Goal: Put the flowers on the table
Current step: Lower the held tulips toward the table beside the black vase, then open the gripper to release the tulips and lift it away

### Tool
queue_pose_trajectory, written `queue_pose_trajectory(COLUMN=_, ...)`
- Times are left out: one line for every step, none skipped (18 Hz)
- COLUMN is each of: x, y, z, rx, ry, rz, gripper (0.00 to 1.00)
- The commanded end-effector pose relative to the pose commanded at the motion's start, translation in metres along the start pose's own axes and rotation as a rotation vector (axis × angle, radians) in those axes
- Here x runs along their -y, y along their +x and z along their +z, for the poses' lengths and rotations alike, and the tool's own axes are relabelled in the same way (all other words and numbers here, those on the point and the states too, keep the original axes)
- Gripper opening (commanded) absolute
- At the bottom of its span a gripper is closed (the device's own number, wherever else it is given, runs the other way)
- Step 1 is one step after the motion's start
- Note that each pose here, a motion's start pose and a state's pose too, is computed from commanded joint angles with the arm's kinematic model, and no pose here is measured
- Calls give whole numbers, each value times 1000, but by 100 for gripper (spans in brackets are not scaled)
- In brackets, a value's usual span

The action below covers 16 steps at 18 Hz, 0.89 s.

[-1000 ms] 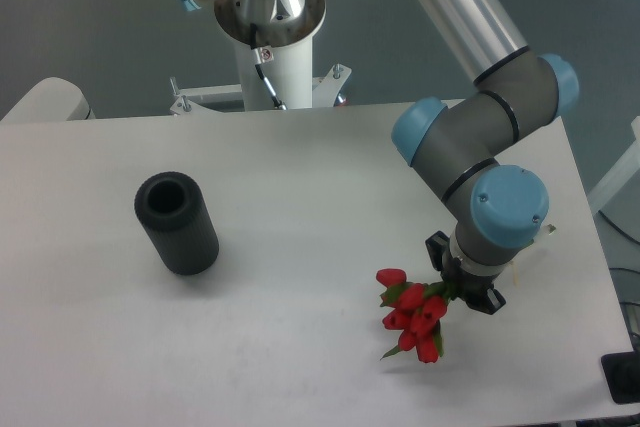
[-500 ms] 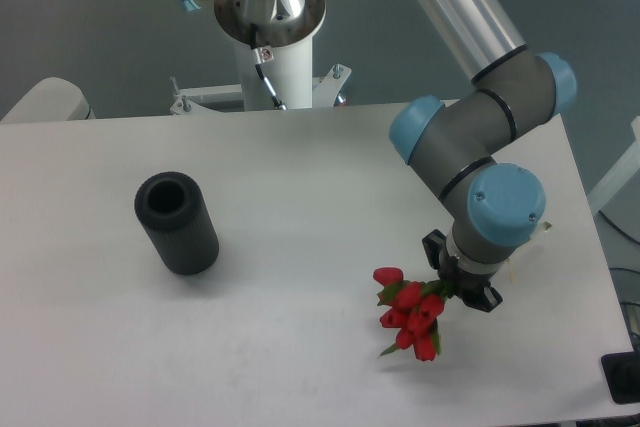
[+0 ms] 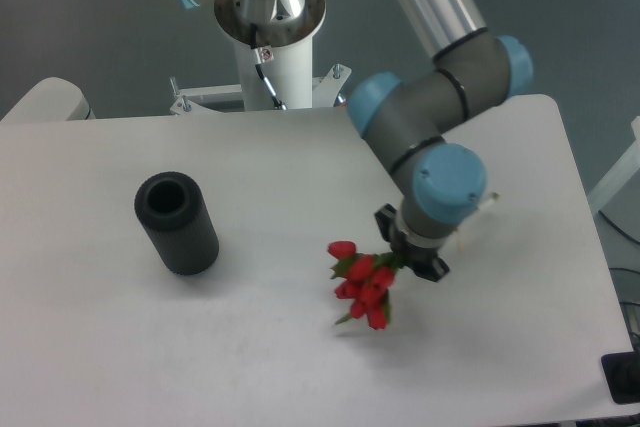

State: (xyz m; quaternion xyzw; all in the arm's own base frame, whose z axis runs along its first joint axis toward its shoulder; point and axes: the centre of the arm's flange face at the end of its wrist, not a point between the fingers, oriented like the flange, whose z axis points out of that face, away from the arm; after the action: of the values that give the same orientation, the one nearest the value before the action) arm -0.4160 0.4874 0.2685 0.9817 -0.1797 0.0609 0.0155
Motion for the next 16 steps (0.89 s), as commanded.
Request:
queue_pose_trajectory(x=9, y=12, z=3, rx=-11, ry=14, rz=-23, gripper=7)
queue_pose_trajectory(x=23, y=25, z=8, rx=-21, ry=26, rz=-48, gripper=8)
queue_pose_trajectory(x=38, y=37, z=13, rx=-20, ry=31, rz=-76, gripper=10)
queue_pose_trajectory(x=49, y=44, z=16, rx=-6, ry=34, rz=-106, gripper=12)
queue_pose_trajectory(x=58, y=45, z=19, rx=13, ry=42, rz=-131, gripper=16)
queue_pose_trajectory(x=61, y=45, z=21, rx=22, ry=46, rz=-149, gripper=21)
queue_pose_trajectory(x=62, y=44, z=26, rx=17, ry=43, rz=-148, gripper=23)
queue_pose_trajectory(x=62, y=43, z=27, rx=17, ry=43, rz=-142, gripper=29)
queue_pose_trajectory(x=62, y=42, z=26, rx=20, ry=47, rz=-141, gripper=44)
queue_pose_trajectory(x=63, y=41, z=27, rx=22, ry=53, rz=-140, gripper=99)
queue_pose_trajectory(x=62, y=40, z=29, rx=22, ry=53, rz=-143, gripper=100)
queue_pose_trajectory(x=63, y=40, z=28, rx=27, ry=54, rz=-141, gripper=100)
queue_pose_trajectory(x=63, y=39, z=28, rx=28, ry=55, rz=-139, gripper=100)
queue_pose_trajectory(x=62, y=38, z=26, rx=32, ry=58, rz=-140, gripper=100)
queue_pose_trajectory(x=62, y=35, z=22, rx=37, ry=65, rz=-138, gripper=100)
queue_pose_trajectory(x=61, y=32, z=19, rx=44, ry=66, rz=-138, gripper=100)
